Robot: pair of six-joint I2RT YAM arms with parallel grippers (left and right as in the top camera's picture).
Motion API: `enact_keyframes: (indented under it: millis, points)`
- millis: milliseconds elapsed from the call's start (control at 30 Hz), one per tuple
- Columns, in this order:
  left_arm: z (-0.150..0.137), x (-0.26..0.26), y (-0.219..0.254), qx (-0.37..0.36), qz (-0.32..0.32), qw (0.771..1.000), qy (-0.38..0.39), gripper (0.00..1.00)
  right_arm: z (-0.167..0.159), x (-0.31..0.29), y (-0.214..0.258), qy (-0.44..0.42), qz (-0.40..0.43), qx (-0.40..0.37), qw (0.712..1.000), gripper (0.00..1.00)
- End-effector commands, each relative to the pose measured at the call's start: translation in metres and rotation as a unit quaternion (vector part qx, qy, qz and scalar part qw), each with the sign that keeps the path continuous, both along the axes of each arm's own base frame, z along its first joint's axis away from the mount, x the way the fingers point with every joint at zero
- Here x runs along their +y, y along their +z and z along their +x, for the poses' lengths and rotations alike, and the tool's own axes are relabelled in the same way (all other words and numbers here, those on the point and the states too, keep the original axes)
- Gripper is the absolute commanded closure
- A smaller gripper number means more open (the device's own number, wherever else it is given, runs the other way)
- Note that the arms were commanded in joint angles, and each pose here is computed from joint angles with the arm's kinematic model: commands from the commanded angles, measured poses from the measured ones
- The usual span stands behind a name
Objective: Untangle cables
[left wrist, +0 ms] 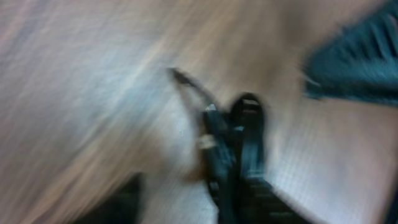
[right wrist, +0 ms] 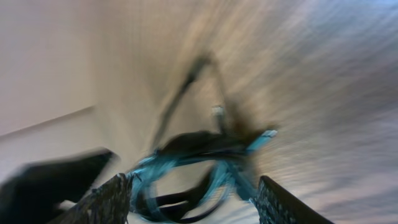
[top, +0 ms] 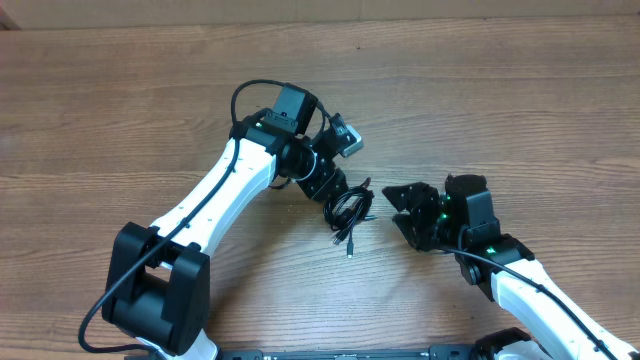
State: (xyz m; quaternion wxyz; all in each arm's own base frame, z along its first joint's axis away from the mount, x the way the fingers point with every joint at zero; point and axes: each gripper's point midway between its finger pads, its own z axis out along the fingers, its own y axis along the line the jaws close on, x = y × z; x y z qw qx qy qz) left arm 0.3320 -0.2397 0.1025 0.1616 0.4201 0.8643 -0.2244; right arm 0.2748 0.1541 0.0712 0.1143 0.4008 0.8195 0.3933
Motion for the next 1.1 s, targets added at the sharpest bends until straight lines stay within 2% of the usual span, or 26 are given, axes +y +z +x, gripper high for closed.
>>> enact_keyframes:
  millis: [0,33,100,333,400,467,533,567,600,667,733,800,867,933,1000,1067]
  points:
    - [0.043,0.037,0.008,-0.044,0.075,0.980,0.182,0.11,0.001,-0.013,-0.006,-0.019,-0.043,0.004,0.999,0.38]
    - [0.051,0.045,0.009,-0.053,0.081,0.972,0.216,0.06,-0.002,-0.017,-0.011,-0.025,-0.054,0.014,0.998,0.38]
    - [0.060,0.045,0.013,-0.065,0.071,0.969,0.228,0.05,-0.005,-0.022,-0.016,-0.031,-0.066,0.025,0.997,0.38]
    - [0.072,0.031,0.036,-0.091,0.038,0.973,0.209,0.05,-0.007,-0.023,-0.018,-0.011,-0.083,0.016,0.996,0.37]
    - [0.075,0.030,0.043,-0.111,0.043,0.976,0.180,0.01,-0.009,-0.024,-0.019,-0.006,-0.089,0.018,0.996,0.34]
    - [0.076,0.029,0.045,-0.124,0.048,0.978,0.162,0.07,-0.011,-0.027,-0.022,-0.007,-0.098,0.022,0.995,0.33]
    - [0.072,0.030,0.042,-0.110,0.048,0.979,0.168,0.23,-0.014,-0.033,-0.027,-0.014,-0.113,0.033,0.993,0.33]
    - [0.071,0.028,0.041,-0.094,0.039,0.977,0.186,0.33,-0.017,-0.037,-0.030,-0.019,-0.123,0.040,0.991,0.33]
    - [0.071,0.027,0.038,-0.069,0.026,0.972,0.224,0.38,-0.018,-0.038,-0.031,-0.020,-0.125,0.043,0.991,0.33]
    - [0.075,0.024,0.029,-0.034,0.010,0.959,0.282,0.30,-0.017,-0.037,-0.030,-0.020,-0.124,0.040,0.991,0.33]
    - [0.078,0.023,0.020,-0.023,0.009,0.955,0.295,0.34,-0.016,-0.039,-0.031,-0.024,-0.129,0.040,0.991,0.33]
    - [0.079,0.023,0.006,-0.036,0.032,0.966,0.254,0.43,-0.018,-0.039,-0.032,-0.022,-0.129,0.044,0.990,0.33]
    - [0.077,0.026,-0.004,-0.077,0.072,0.983,0.153,0.44,-0.019,-0.040,-0.032,-0.022,-0.130,0.046,0.990,0.30]
    - [0.078,0.038,-0.009,-0.138,0.131,0.981,0.031,0.28,-0.021,-0.041,-0.035,-0.023,-0.134,0.053,0.989,0.30]
    - [0.083,0.045,-0.009,-0.175,0.163,0.970,-0.031,0.18,-0.022,-0.040,-0.034,-0.021,-0.132,0.053,0.990,0.30]
    - [0.087,0.047,-0.009,-0.198,0.173,0.962,-0.069,0.17,-0.021,-0.043,-0.035,-0.027,-0.139,0.052,0.989,0.29]
